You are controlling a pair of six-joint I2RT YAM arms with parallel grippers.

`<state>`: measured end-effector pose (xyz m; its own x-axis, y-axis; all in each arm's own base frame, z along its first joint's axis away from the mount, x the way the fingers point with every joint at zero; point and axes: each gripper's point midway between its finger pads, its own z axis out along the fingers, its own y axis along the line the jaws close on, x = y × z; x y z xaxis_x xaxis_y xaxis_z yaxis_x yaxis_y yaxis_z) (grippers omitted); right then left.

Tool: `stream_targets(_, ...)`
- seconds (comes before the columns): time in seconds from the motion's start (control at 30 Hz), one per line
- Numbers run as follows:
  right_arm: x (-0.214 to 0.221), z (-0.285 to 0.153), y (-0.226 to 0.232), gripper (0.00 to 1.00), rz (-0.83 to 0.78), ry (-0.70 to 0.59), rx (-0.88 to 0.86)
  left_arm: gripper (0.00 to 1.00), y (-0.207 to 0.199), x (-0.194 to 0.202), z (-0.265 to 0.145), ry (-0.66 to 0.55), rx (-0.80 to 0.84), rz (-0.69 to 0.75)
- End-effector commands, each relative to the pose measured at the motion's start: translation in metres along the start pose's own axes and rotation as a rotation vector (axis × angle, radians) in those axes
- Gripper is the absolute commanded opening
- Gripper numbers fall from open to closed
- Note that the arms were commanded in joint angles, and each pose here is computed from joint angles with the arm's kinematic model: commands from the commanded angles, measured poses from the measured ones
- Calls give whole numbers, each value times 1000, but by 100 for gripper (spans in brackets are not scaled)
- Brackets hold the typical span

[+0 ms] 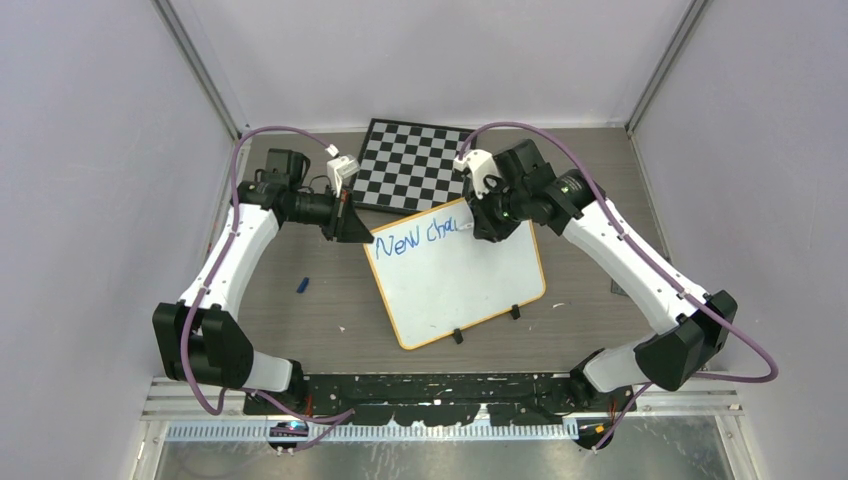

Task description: Write a sentence on the whiteboard

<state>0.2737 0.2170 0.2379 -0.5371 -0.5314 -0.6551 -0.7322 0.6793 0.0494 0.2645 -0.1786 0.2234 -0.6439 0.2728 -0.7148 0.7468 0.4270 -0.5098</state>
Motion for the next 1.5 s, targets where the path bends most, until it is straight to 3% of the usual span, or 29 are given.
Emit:
stream_targets(0.0, -6, -8, -3, 0, -1, -53, 21, 0, 2, 11, 9, 53, -4, 17)
stream_targets(0.6, -33, -11, -16, 0, -15, -100, 67, 0, 1, 11, 8, 53, -7, 19)
stream_targets(1.47, -3, -13, -8, 0, 28, -47, 16, 0, 2, 12, 9, 57, -5, 15)
